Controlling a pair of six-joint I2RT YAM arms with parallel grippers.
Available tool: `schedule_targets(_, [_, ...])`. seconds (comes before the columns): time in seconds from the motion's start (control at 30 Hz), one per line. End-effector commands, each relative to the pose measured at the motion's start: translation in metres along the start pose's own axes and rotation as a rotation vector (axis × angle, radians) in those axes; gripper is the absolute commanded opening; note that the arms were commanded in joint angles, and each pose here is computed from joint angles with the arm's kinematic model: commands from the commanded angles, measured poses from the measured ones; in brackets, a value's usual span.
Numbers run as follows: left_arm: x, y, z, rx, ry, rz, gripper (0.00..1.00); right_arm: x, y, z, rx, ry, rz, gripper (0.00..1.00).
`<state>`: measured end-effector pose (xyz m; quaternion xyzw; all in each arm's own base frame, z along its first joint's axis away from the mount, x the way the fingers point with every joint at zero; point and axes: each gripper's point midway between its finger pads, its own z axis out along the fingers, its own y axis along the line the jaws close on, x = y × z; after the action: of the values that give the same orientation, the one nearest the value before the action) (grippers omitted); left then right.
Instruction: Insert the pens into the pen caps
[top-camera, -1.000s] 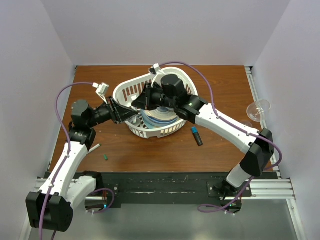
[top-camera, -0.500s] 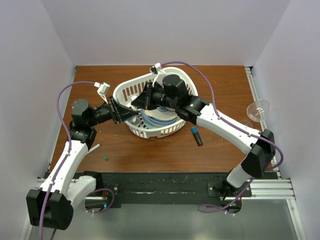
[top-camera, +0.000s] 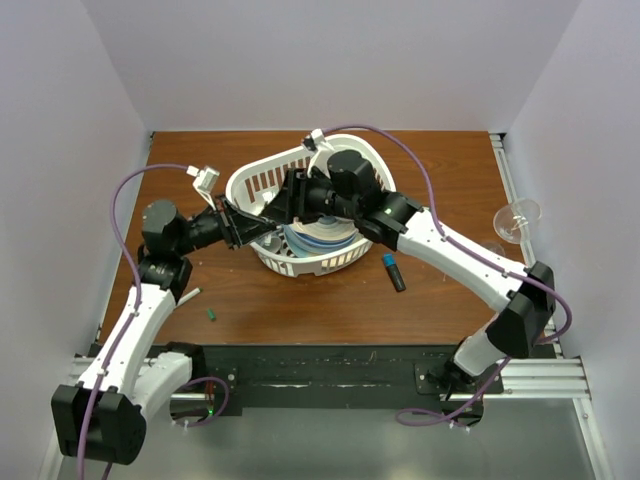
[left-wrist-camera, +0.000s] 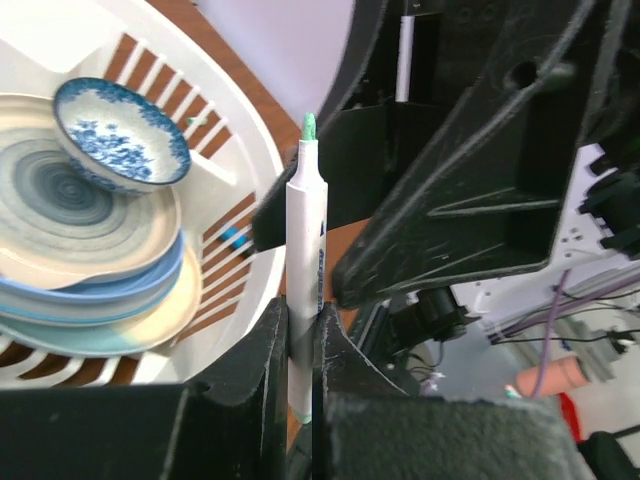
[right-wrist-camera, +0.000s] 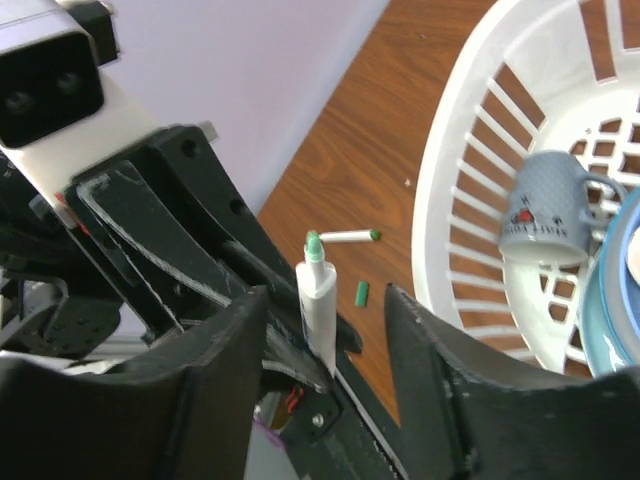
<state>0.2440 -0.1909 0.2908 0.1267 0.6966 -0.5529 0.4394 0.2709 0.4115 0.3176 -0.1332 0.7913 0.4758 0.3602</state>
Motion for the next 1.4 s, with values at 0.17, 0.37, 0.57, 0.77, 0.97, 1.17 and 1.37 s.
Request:
schedule_targets(0.17, [-0.013,0.022,-0.016,-0.227,-0.029,0.203,0.0,-0.031,-0.044,-0.088,0.289,-0.092,-0.084,0.57])
schedule_targets(0.37, [-0.006,0.041,-0.032,-0.348,-0.066,0.28,0.0,-0.087,-0.125,-0.135,0.591,-0.195,-0.093,0.55])
schedule_targets(0.57, [-0.008,0.047,-0.052,-0.449,-0.156,0.349,0.0,-0.137,-0.209,-0.166,0.928,-0.198,-0.116,0.52])
schedule_targets(0.77, [-0.02,0.043,-0.063,-0.502,-0.211,0.385,0.0,-0.163,-0.29,-0.173,1.133,-0.172,-0.066,0.5])
schedule_targets(0.97, [-0.019,0.047,-0.066,-0.533,-0.208,0.38,0.0,-0.163,-0.356,-0.177,1.253,-0.145,0.009,0.45])
schedule_targets(1.17, [-0.019,0.049,-0.067,-0.546,-0.203,0.378,0.0,-0.143,-0.411,-0.166,1.304,-0.027,0.003,0.41])
schedule_targets(1.37, [-0.019,0.049,-0.068,-0.551,-0.204,0.382,0.0,-0.101,-0.442,-0.161,1.37,0.077,0.033,0.4])
